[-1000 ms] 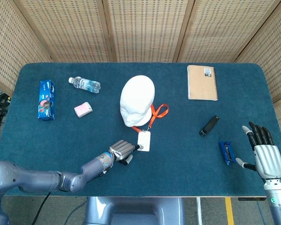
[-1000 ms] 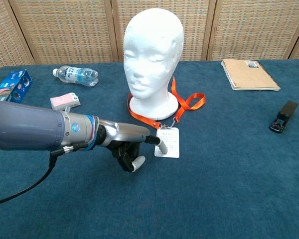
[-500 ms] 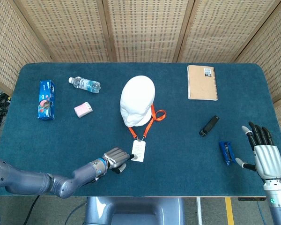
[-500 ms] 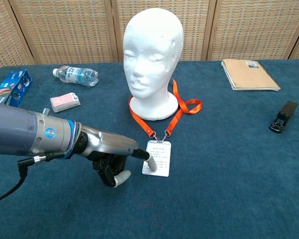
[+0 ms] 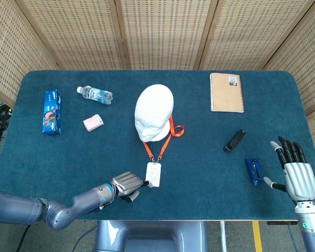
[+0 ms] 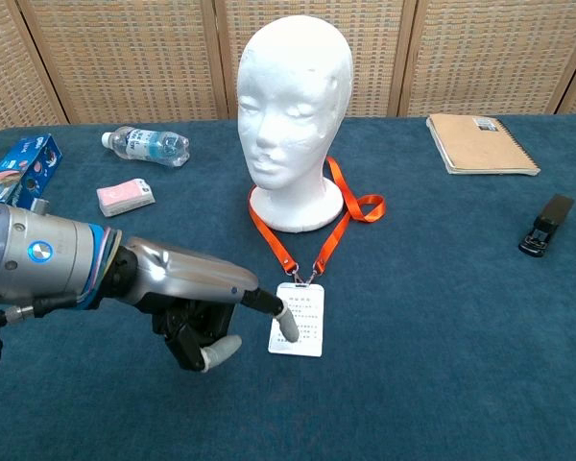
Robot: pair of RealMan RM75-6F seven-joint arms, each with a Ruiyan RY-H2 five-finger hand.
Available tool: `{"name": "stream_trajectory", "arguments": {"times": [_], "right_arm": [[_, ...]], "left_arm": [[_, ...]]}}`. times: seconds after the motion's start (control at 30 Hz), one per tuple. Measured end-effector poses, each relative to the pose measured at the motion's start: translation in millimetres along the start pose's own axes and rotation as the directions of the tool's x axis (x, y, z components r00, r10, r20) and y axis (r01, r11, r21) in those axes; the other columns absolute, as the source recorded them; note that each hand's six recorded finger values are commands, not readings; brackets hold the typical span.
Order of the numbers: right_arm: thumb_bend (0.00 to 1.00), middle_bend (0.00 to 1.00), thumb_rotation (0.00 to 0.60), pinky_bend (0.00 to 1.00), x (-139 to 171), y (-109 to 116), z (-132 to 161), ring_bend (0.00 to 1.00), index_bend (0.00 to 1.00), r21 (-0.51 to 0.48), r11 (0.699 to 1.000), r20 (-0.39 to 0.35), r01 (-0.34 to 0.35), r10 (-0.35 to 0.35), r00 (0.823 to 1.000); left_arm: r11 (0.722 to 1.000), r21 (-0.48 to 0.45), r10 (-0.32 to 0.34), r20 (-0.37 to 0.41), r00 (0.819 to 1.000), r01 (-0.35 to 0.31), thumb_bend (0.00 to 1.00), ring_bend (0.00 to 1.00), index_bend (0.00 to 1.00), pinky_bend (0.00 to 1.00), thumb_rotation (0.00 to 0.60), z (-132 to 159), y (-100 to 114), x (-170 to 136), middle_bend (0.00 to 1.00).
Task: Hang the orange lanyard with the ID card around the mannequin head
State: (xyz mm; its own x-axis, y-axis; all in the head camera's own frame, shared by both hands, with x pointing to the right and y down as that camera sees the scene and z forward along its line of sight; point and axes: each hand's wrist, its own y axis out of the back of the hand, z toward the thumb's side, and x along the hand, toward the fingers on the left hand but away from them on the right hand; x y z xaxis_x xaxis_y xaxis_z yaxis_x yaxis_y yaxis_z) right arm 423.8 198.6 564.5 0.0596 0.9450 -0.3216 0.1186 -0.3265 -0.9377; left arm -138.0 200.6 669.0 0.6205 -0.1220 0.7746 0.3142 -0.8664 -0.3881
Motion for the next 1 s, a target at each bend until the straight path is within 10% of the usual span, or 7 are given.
{"name": "stream_trajectory", "arguments": {"times": [0.37, 0.6, 0.73, 0.9, 1.0], "right_arm": [[0.00, 0.00, 0.600, 0.00, 0, -2, 4, 0.00, 0.13, -0.004, 1.000, -0.013, -0.006, 0.006, 1.000], [0.00, 0.00, 0.600, 0.00, 0, -1, 10, 0.00, 0.13, -0.014, 1.000, -0.031, -0.008, 0.007, 0.999], [0.00, 0.00, 0.600, 0.00, 2, 0, 13, 0.00, 0.13, -0.021, 1.000, -0.045, -0.007, 0.006, 0.999], [0.00, 0.00, 0.600, 0.00, 4, 2, 18, 0.00, 0.13, -0.032, 0.999, -0.064, -0.003, 0.001, 0.998], [0.00, 0.00, 0.600, 0.00, 5, 3, 20, 0.00, 0.13, -0.034, 0.999, -0.069, -0.001, -0.001, 0.998]], "left_arm": [[0.954, 0.040, 0.298, -0.061, 0.953, -0.296, 0.63, 0.98, 0.14, 1.00, 0.600, -44, 47, -46, 1.00], [0.911, 0.102, 0.413, -0.255, 0.874, -0.401, 0.06, 0.92, 0.00, 0.96, 0.600, -115, 42, -112, 0.98], [0.883, 0.111, 0.462, -0.377, 0.803, -0.456, 0.00, 0.74, 0.00, 0.71, 0.600, -151, 32, -155, 0.81], [0.819, 0.090, 0.527, -0.510, 0.680, -0.566, 0.00, 0.08, 0.00, 0.08, 0.600, -192, 19, -202, 0.09], [0.782, 0.091, 0.539, -0.595, 0.597, -0.616, 0.00, 0.00, 0.00, 0.00, 0.600, -210, 7, -229, 0.00]]}}
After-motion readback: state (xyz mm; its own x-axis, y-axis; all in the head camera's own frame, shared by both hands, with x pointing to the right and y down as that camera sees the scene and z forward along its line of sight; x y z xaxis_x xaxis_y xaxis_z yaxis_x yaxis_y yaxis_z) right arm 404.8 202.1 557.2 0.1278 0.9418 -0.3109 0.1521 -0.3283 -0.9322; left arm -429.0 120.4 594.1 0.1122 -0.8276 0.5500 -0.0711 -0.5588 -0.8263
